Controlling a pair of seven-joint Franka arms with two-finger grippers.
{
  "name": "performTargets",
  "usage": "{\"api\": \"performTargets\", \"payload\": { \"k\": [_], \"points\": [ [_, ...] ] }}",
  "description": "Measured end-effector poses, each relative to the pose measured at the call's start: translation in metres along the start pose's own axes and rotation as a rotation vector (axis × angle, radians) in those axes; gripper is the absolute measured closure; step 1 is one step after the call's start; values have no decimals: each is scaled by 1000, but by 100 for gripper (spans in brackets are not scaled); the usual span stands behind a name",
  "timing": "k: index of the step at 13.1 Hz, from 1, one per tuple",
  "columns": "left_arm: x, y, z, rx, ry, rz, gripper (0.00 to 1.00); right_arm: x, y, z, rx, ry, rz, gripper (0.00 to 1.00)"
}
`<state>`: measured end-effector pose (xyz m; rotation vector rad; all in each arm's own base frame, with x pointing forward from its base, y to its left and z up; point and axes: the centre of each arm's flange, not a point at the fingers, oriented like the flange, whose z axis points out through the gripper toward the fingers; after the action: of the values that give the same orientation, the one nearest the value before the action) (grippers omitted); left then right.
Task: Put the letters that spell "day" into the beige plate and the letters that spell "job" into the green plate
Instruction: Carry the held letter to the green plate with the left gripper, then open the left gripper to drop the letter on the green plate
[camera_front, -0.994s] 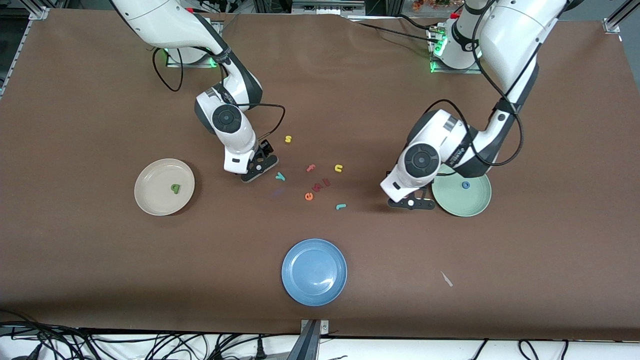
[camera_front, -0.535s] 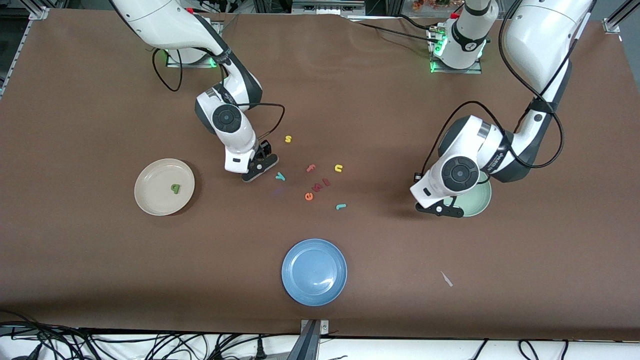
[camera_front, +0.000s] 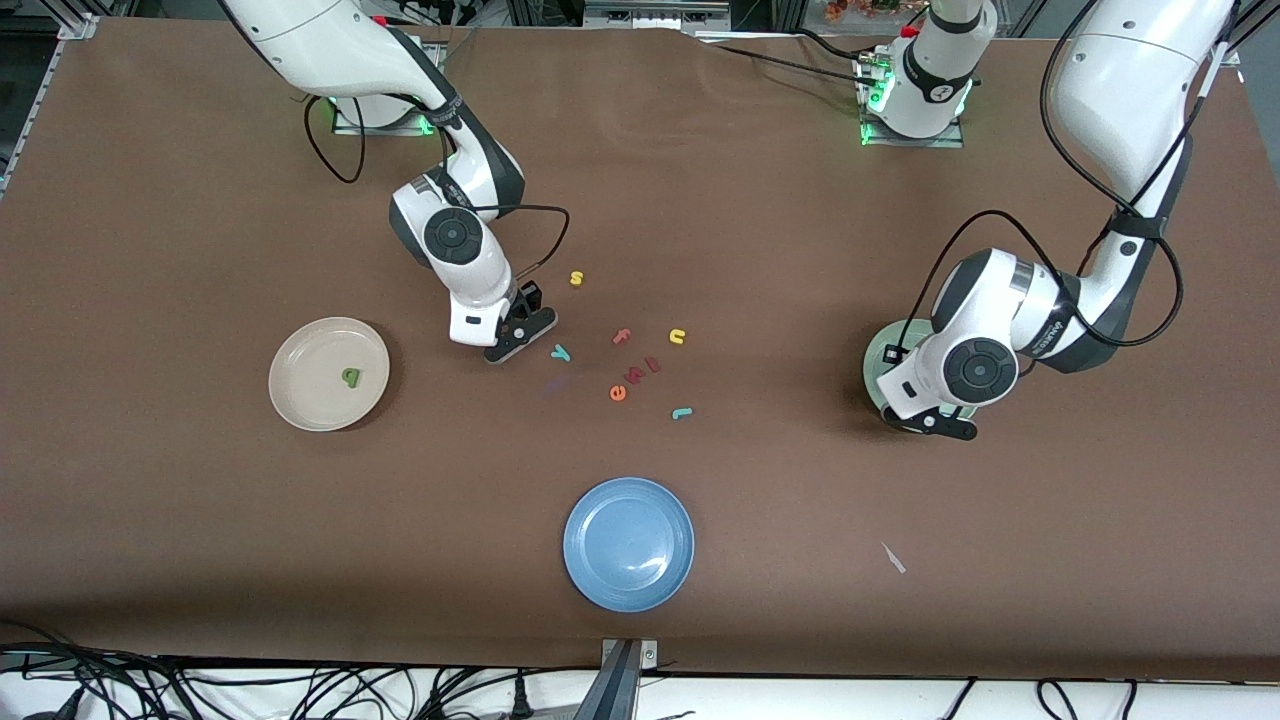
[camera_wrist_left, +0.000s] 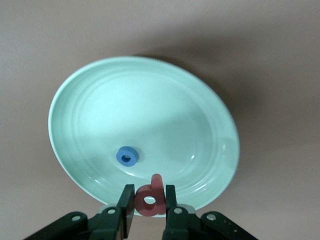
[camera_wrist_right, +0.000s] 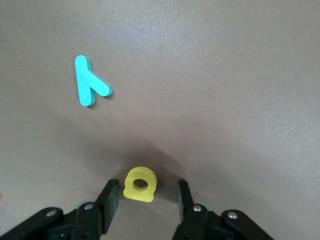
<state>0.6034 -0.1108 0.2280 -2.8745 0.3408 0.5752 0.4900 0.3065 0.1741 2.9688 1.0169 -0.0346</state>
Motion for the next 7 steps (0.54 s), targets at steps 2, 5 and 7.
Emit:
{"api": "performTargets", "payload": {
  "k": [2, 5, 7],
  "points": [
    [0, 5, 11, 0, -19, 12, 74, 0, 0, 0, 0, 1, 0, 47],
    [1, 11, 29, -10, -27, 26, 74, 0, 0, 0, 0, 2, -1, 49],
    [1, 13, 42, -20, -20, 31, 74, 1, -1, -1, 1, 3, -3, 50]
  ]
}}
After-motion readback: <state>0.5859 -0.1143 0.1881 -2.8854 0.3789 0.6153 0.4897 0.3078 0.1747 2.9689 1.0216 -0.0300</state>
